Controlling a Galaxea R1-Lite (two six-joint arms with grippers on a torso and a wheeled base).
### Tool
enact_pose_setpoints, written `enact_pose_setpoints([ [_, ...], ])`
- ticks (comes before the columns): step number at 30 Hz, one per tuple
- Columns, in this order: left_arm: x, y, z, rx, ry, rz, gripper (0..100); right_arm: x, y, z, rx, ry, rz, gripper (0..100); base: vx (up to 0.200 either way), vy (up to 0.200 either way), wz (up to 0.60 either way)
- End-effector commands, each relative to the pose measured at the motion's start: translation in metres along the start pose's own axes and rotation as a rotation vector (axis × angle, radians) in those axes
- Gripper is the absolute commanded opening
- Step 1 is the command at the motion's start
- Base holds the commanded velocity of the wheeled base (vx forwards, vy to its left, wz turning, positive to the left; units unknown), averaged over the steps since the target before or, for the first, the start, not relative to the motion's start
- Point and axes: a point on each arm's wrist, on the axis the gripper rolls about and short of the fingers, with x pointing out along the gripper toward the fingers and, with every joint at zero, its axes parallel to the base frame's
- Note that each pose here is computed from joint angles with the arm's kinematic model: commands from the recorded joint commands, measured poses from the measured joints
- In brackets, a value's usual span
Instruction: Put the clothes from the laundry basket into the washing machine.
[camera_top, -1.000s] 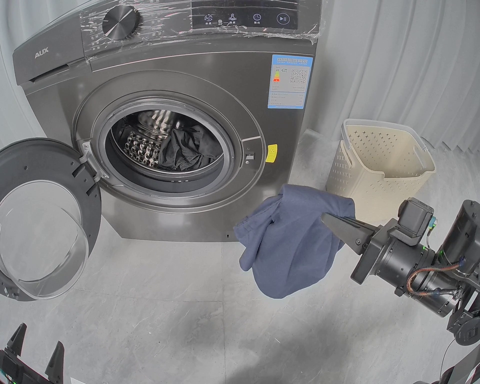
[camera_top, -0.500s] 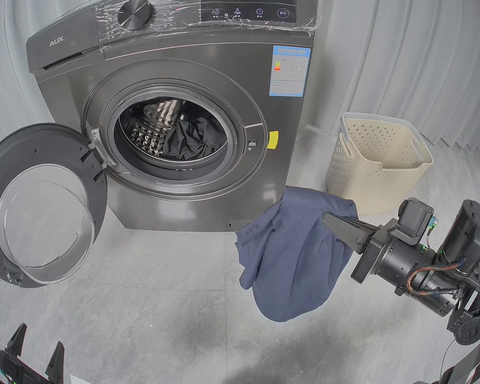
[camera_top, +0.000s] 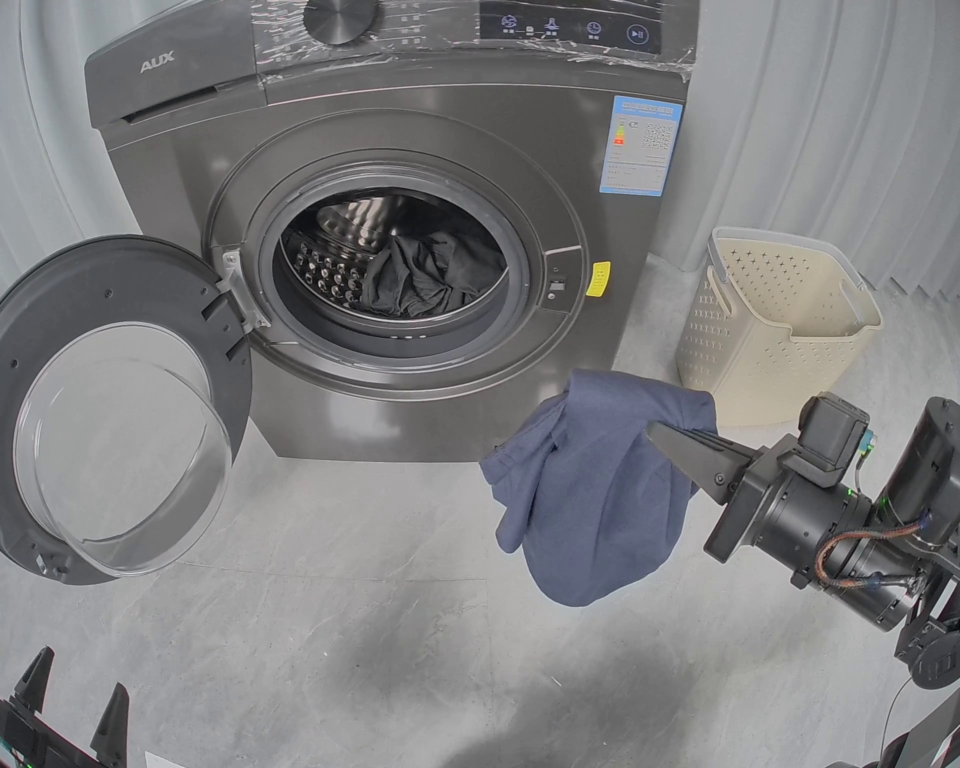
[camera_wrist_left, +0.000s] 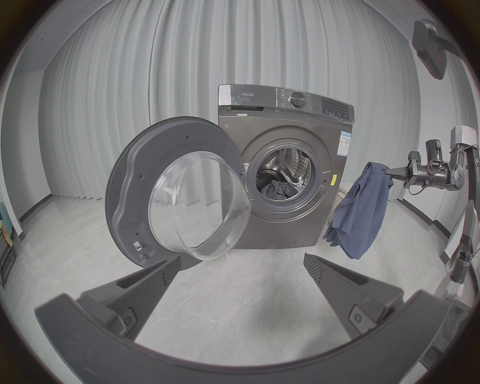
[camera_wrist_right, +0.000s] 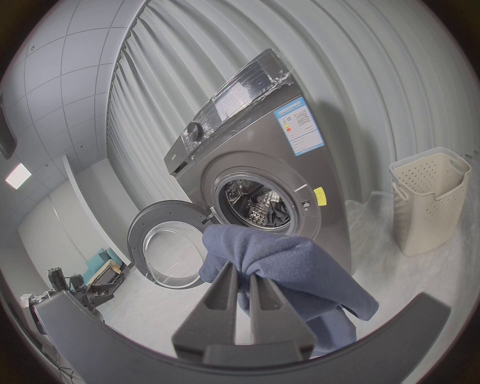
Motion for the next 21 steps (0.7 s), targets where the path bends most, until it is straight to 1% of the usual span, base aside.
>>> enact_pose_setpoints([
  [1,0.0001,0.0001,-0.0039,0.000,0.001,0.000,100,0.0001,0.0000,0.0000,0.000,0.000,0.000,0,0.000,0.200,0.00],
  [3,0.0002,0.0001,-0.0043,-0.002,0.003,0.000,100,-0.0003,0.0002,-0.0008,0.000,0.003,0.002,0,0.000,0.200,0.00],
  [5,0.0002,0.0001,-0.0043,-0.005,0.003,0.000,100,-0.0003,-0.0002,-0.0007,0.000,0.003,0.001,0,0.000,0.000,0.00],
  [18,0.0002,0.0001,-0.0043,-0.003,0.003,0.000,100,-0.0009,-0.0006,-0.0017,0.001,0.006,-0.005,0,0.000,0.000,0.00],
  [21,0.0001,0.0002,-0.0039,-0.005,0.001,0.002,100,-0.0011,-0.0007,-0.0021,0.001,0.008,-0.005,0,0.000,-0.200,0.00],
])
